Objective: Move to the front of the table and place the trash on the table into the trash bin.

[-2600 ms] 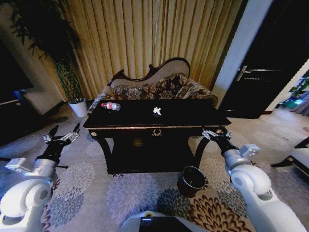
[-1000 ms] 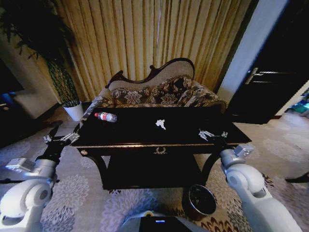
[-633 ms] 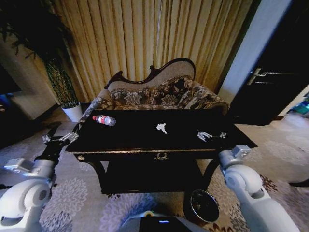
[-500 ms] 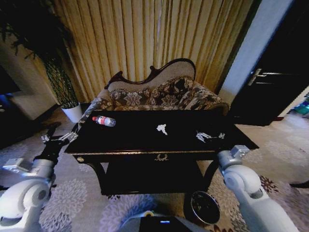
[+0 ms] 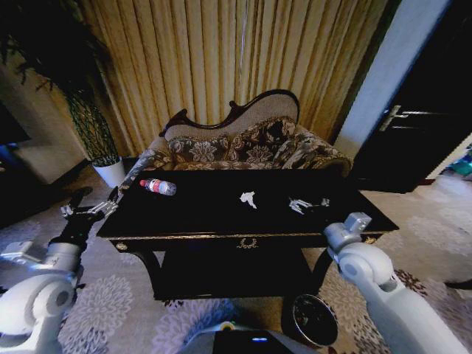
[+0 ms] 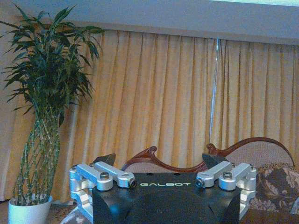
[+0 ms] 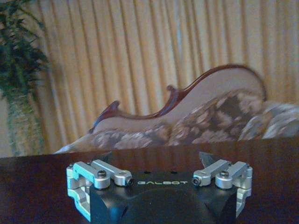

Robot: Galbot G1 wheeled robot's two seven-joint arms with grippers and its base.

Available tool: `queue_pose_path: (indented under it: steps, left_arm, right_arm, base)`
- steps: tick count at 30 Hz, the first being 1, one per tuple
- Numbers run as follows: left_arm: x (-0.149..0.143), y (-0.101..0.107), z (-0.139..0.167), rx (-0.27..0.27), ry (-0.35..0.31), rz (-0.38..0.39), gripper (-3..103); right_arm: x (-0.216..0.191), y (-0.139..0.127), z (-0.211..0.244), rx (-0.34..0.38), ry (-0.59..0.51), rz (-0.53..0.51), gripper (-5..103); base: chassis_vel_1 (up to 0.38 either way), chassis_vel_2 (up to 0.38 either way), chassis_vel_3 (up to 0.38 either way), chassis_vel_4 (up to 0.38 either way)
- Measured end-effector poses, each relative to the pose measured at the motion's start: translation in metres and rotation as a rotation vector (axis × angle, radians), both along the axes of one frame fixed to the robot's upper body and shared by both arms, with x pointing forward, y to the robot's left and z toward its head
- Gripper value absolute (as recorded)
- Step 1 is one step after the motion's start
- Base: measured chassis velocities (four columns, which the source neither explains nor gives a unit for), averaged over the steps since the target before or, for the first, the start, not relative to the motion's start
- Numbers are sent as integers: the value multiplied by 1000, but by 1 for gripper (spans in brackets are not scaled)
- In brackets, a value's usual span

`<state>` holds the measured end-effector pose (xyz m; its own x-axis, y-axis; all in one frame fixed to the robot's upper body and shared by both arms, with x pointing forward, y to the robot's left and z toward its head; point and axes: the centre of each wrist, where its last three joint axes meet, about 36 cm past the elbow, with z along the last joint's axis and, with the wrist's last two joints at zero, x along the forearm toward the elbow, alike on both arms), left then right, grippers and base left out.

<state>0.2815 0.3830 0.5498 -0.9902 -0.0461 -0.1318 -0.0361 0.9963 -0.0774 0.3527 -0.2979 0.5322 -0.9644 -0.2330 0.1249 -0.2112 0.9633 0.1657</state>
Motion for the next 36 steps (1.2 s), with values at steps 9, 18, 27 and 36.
queue_pose_path:
  steps: [9,18,27,36]
  left_arm:
    - [-1,-5,1,6,3,-7,100]
    - [-1,-17,-2,-7,31,-22,100]
    - [2,-25,-3,-1,44,-47,100]
    - [0,-26,-3,2,52,-50,100]
  right_arm:
    - [20,-1,-5,-43,45,107,100]
    - [51,-10,0,-67,78,181,100]
    - [87,3,5,-71,111,260,100]
    - [93,22,-9,-51,158,291,100]
  base:
    - [0,0,0,0]
    - [0,0,0,0]
    - [0,0,0,0]
    - [0,0,0,0]
